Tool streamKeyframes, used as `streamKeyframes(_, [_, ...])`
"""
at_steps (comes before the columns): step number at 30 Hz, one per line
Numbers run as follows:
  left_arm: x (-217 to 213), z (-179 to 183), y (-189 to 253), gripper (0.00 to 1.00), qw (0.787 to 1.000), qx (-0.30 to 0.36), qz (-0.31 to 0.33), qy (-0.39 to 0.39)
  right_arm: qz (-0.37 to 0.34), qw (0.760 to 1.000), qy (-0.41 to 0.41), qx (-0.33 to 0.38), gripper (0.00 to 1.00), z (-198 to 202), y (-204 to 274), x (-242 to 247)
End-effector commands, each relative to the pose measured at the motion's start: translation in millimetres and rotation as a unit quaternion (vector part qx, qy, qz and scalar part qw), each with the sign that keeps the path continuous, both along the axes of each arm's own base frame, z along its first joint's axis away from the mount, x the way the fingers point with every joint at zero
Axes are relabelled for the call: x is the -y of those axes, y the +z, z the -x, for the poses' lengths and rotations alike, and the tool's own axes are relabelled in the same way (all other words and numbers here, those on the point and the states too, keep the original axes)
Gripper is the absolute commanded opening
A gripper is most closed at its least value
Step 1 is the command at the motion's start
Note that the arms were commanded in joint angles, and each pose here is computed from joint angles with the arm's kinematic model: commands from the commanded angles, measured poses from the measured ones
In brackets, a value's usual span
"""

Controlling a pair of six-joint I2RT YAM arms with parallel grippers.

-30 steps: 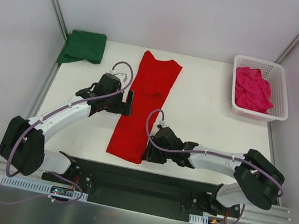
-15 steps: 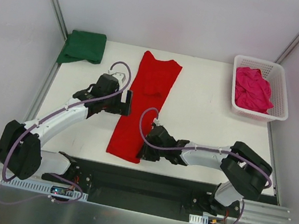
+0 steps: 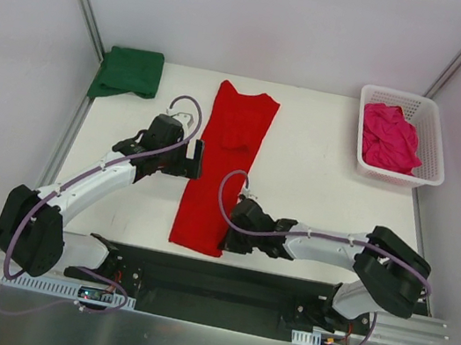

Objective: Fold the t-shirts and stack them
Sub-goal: Rotate the tshirt 90 degrees

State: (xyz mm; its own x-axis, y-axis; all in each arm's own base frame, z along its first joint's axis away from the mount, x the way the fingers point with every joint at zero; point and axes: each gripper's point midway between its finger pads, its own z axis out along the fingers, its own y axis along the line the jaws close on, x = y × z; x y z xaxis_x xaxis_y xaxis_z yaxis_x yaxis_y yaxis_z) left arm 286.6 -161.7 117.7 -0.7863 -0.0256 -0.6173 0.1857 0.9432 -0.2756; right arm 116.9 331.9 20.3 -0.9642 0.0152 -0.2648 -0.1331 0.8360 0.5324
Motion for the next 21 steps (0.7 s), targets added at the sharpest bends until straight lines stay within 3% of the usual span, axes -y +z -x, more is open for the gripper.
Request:
streamKeyframes(1, [-1,-2,4,0.99,1.000,0.007,0.009,0.009,0.048,0.999,-0.020,0.012,0.01,8,7,32])
streamKeyframes(10, [2,-1,0,0.99,1.000,-0.003,0.013,0.003,0.092,0.995,-0.028,0.030,0.03,11,17,64])
streamKeyframes(11, [3,-1,0,0.99,1.000,-0.005,0.014,0.002,0.094,0.995,-0.025,0.031,0.08,11,18,63])
streamKeyframes(12, [3,-1,0,0.99,1.000,-0.006,0.014,0.002,0.103,0.994,-0.022,0.028,0.22,13,16,65])
streamKeyframes(14, [4,-2,0,0.99,1.000,-0.005,0.015,0.001,0.109,0.993,-0.016,0.031,0.36,14,18,63])
streamKeyframes(21, [4,-2,3,0.99,1.000,-0.001,0.018,0.000,0.142,0.987,-0.026,0.068,0.43,4,37,73])
